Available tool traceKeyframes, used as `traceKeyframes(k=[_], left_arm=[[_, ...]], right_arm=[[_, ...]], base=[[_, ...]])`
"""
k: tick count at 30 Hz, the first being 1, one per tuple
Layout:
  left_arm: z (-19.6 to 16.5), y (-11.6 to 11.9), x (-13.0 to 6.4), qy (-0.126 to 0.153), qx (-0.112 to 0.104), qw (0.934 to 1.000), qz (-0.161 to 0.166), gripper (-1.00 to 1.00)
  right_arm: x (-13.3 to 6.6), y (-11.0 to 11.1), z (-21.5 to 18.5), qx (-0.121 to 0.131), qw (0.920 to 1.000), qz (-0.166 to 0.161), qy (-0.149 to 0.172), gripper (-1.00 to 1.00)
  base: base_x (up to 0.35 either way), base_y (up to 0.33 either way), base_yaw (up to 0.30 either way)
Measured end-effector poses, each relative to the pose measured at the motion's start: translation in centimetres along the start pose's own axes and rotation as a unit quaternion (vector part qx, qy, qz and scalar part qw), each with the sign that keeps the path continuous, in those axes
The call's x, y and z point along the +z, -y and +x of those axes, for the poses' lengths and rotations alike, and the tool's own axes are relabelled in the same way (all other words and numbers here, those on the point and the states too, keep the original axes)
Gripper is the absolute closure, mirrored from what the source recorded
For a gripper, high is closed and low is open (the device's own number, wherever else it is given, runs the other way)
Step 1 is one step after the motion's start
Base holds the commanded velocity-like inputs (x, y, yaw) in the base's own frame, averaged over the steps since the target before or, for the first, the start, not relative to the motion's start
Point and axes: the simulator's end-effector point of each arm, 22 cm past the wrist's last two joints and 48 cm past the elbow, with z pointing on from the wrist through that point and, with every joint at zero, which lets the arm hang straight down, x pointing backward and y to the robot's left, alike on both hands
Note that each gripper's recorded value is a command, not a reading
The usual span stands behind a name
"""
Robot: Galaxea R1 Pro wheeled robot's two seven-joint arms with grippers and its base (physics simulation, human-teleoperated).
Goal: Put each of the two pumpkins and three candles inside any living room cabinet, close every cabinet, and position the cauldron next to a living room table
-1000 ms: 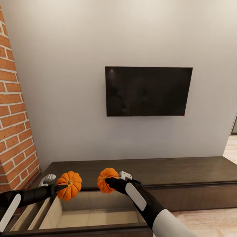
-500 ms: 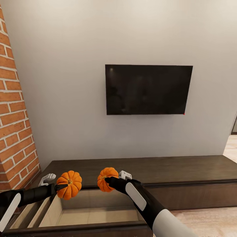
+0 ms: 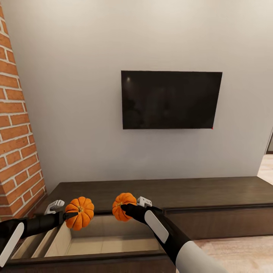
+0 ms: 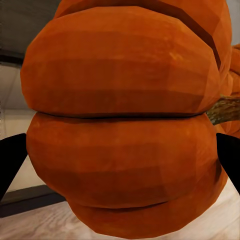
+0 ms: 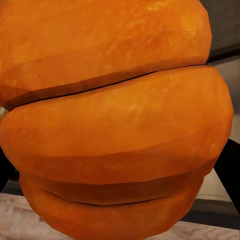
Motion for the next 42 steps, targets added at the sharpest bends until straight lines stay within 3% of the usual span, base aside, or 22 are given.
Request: traceKeyframes(k=[42], left_arm=[[7.1, -4.5, 3.0, 0.0, 0.002, 1.0, 0.004, 1.0]], right_arm=[[3.5, 4.7, 6.5, 0.0, 1.0, -0.001, 0.003, 1.0]], base=[[0.0, 0.0, 0.0]])
